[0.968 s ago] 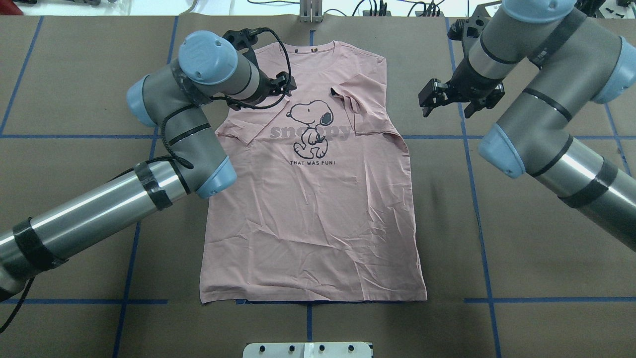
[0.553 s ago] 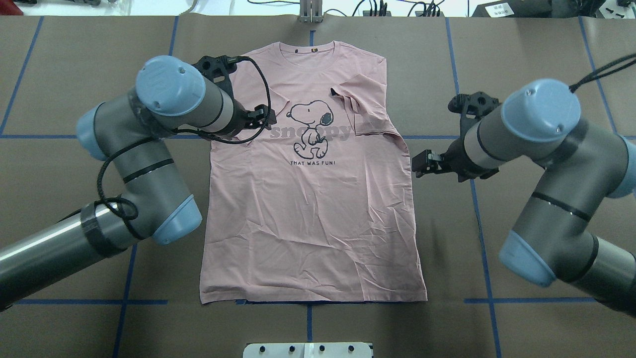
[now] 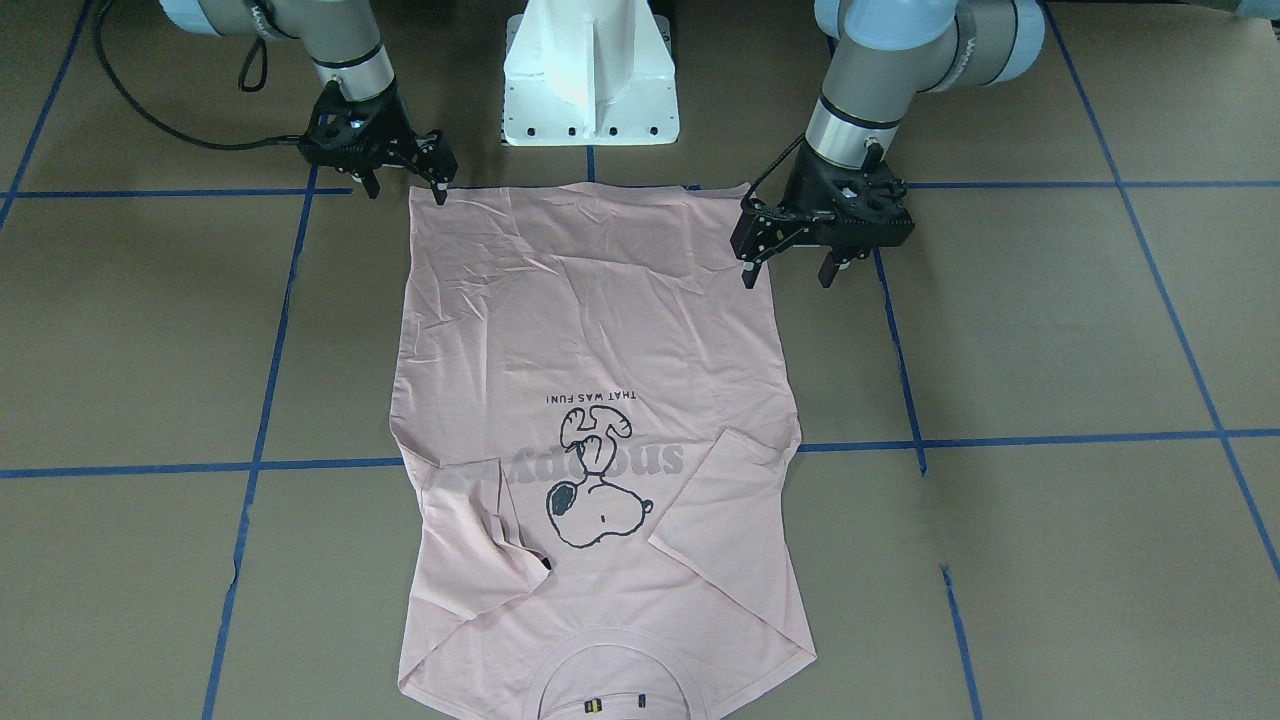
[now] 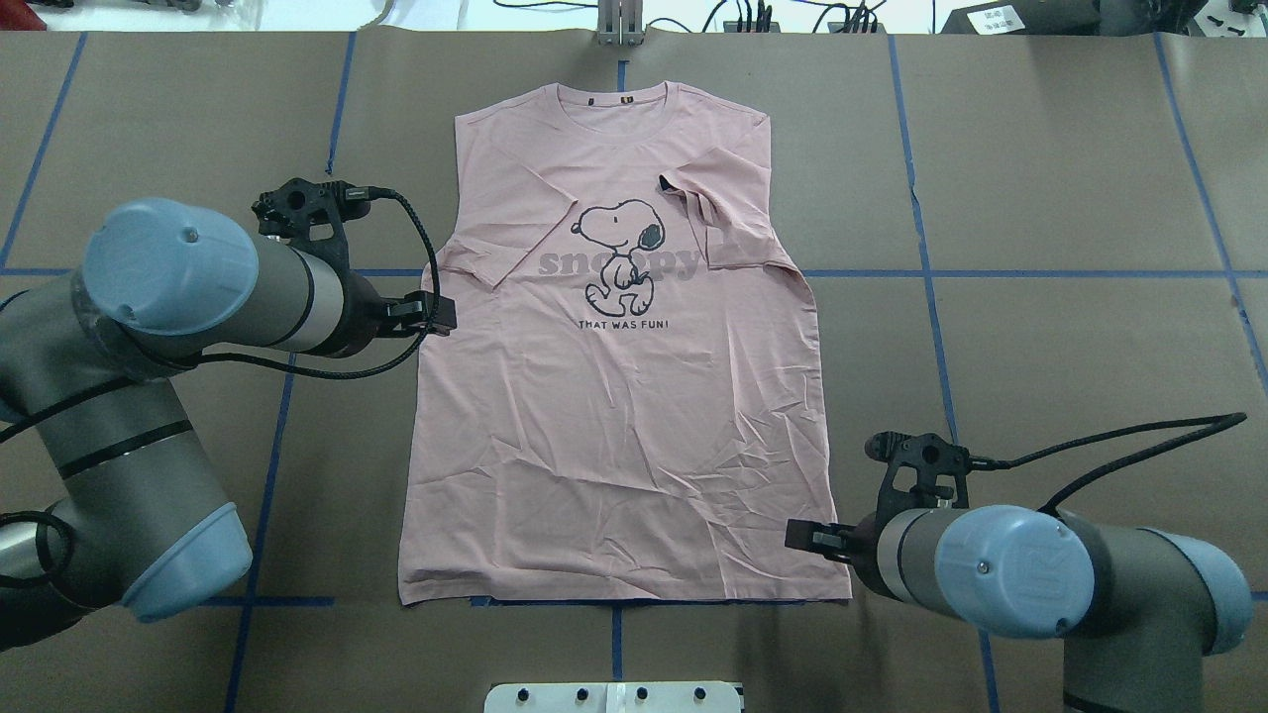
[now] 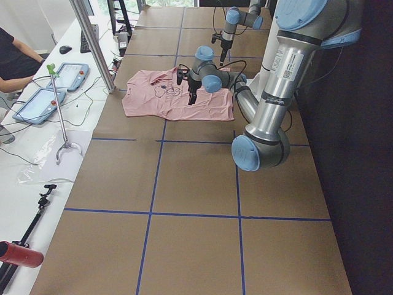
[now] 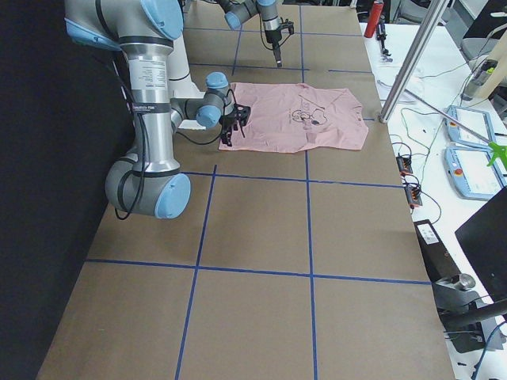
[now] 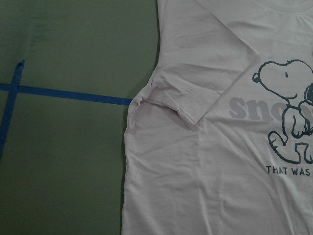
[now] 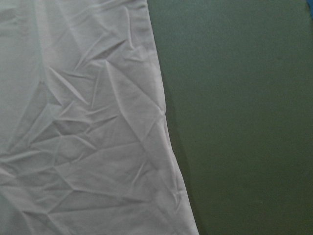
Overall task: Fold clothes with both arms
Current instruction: 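Move both grippers down to the shirt hem corners nearest the robot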
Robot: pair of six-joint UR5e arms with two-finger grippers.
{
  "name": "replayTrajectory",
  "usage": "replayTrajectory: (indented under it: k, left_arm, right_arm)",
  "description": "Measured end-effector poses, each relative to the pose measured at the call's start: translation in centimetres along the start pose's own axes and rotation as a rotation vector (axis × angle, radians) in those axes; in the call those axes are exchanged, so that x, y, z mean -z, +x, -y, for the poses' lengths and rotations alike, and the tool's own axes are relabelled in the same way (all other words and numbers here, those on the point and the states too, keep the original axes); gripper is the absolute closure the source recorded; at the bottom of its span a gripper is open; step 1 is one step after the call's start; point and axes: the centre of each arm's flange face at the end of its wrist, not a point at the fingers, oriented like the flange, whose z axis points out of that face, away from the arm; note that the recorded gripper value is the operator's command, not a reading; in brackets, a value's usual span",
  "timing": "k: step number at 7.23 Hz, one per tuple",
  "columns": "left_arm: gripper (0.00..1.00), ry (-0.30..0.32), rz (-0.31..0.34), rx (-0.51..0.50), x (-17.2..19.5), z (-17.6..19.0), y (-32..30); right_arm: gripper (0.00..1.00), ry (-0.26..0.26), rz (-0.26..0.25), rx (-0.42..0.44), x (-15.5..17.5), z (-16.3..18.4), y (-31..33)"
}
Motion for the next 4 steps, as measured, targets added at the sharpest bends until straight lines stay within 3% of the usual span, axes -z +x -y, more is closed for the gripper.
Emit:
replayTrajectory:
  k: [3,4]
  left_arm:
    - [0.00,-0.002,0.002,-0.002,0.0,-0.2,-0.1]
    - [0.00,-0.002,0.001,-0.002,0.0,-0.2,-0.1]
  right_arm:
    - [0.03,0.005,-0.047,0.018,-2.8,-1.9,0.6]
    - [0.15,0.004,-0.053,0.019,-3.1,-2.0,0.7]
